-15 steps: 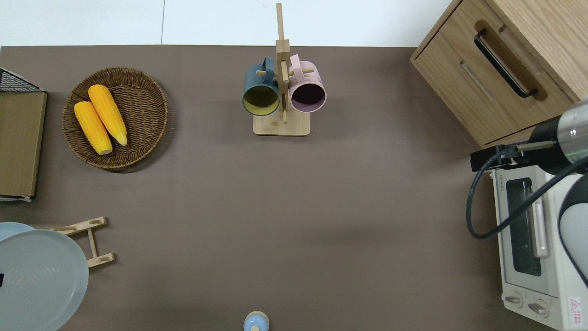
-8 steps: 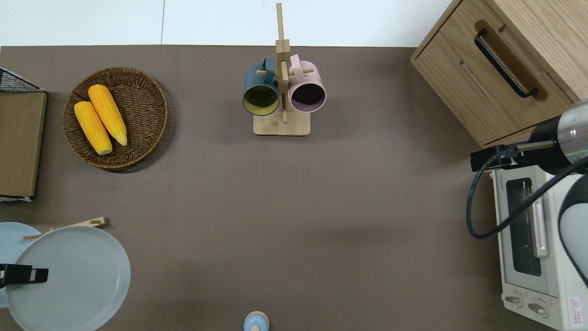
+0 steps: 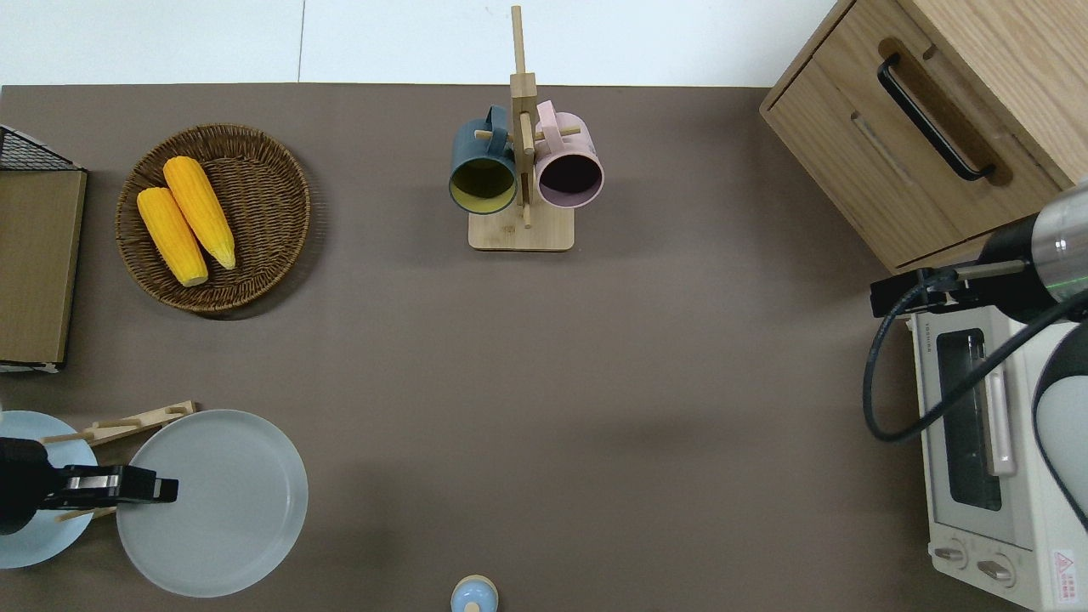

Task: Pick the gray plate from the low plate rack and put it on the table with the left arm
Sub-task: 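Carry the gray plate away from the rack and lower it onto the table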

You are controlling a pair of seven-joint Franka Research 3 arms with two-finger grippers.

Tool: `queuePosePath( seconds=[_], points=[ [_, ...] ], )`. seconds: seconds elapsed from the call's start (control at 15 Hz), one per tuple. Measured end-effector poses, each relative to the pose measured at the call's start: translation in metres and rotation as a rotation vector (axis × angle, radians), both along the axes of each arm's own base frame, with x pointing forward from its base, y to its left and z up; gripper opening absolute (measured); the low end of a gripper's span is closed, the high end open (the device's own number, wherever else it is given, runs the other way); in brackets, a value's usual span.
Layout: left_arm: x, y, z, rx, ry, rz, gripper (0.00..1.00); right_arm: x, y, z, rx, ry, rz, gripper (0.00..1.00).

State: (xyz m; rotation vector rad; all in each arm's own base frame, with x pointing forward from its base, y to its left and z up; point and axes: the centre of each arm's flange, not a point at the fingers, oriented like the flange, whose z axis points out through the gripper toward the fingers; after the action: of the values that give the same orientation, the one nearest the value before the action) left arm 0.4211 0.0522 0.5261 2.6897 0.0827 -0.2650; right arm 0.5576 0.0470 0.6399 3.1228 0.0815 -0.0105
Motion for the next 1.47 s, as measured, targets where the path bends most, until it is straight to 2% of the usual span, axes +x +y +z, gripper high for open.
queuePosePath(
  seconds=[0.27,0.53,0.67,0.87,1.2,1.47],
  points=[
    [-0.002,-0.005,-0.039,-0.044,-0.003,0.049,0.1,0.0,0.0,0.0,0.0,0.0,0.0,0.99],
    [-0.007,-0.019,-0.075,-0.086,-0.013,0.048,0.1,0.0,0.0,0.0,0.0,0.0,0.0,0.99],
    [-0.01,-0.028,-0.09,-0.091,-0.017,0.03,0.1,0.0,0.0,0.0,0.0,0.0,0.0,0.99],
    [-0.017,-0.038,-0.113,-0.124,-0.038,-0.025,0.1,0.0,0.0,0.0,0.0,0.0,0.0,0.99],
    [-0.031,-0.037,-0.154,-0.145,-0.074,-0.075,0.1,0.0,0.0,0.0,0.0,0.0,0.0,0.99],
    [-0.03,-0.034,-0.172,-0.138,-0.095,-0.11,0.1,0.0,0.0,0.0,0.0,0.0,0.0,0.99]
  ],
)
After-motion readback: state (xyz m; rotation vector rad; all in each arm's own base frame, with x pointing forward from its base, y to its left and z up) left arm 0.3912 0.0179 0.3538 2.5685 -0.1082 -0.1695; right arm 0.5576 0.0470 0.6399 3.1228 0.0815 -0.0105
